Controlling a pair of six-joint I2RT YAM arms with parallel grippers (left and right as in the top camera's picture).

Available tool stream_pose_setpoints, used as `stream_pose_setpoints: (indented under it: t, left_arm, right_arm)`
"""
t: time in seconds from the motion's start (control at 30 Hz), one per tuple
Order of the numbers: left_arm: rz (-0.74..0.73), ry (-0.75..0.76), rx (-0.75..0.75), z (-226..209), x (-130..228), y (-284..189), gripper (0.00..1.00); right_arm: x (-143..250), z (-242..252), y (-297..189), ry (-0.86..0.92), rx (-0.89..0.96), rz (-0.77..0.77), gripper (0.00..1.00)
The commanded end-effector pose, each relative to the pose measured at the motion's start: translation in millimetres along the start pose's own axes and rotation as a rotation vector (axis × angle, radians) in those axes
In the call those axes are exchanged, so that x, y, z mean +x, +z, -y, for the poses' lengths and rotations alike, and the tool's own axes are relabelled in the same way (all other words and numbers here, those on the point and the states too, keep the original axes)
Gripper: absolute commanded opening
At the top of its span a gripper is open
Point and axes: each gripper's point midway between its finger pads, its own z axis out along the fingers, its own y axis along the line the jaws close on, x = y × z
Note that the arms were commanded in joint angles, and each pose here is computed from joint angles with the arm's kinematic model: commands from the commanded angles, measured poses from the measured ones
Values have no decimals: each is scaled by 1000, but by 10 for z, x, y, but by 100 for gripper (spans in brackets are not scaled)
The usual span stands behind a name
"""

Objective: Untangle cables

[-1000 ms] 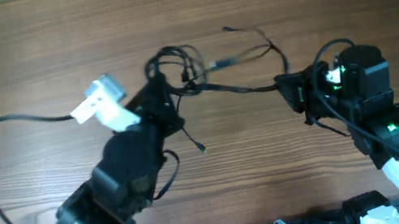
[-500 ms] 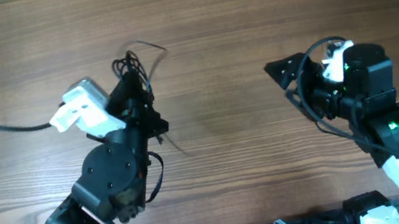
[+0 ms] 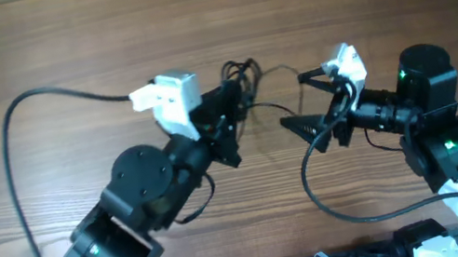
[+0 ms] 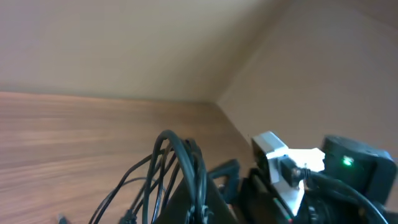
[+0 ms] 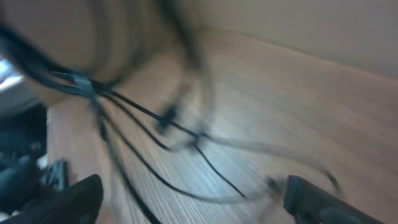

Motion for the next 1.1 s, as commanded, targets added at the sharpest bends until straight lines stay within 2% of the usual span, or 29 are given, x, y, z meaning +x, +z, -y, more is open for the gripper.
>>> stream_pose_setpoints:
  t: [0.0,0.07,0.1,0.13,0.17,0.2,0.23,0.33,0.4,0.53,0.7,0.77,0.93,1.03,1.07]
  left_arm:
    - [-38,21,109,205,39,124,4]
    - [-40,21,108,199,60,203,4]
    - [-41,21,107,196,72,239,4]
    - [-46,21,115,209,88,266,4]
    - [-53,21,137,247,104,286,4]
    - [-55,22,162,293,104,292,4]
    - [-51,22,167,302,94,293,4]
    - [-28,22,142,257,43,292,4]
    - [-8,20,70,122,12,289,4]
    - [39,14,-136,-249,-47,209,4]
    - [91,32,-332,-590,-134,-14,4]
    - [116,35,-380,-665,-188,-114,4]
    - [164,42,-455,-774,-287,-275,4]
    - [162,41,-444,-755,-287,-288,4]
    - [153,41,-431,-736,-270,-276,4]
  right_arm:
    - [-9,-261,43,-134,-130,14,86]
    - [-4,-295,57,-136,-141,11,82]
    - [3,-311,63,-136,-147,9,75]
    - [3,-317,67,-137,-149,8,56]
    - [4,-316,66,-137,-148,8,27]
    - [13,-300,68,-132,-139,3,7]
    - [25,-269,72,-124,-121,-3,4]
    - [69,-169,81,-92,-62,-27,4]
    - [91,-14,82,-10,29,-42,4]
    - [211,544,-38,199,374,-70,4]
    - [475,1074,-423,355,781,-107,4]
    - [541,1180,-558,404,889,-103,4]
    - [668,1284,-759,560,1041,-61,4]
    - [669,1219,-667,584,977,-64,6]
    - [659,1164,-596,558,921,-85,24]
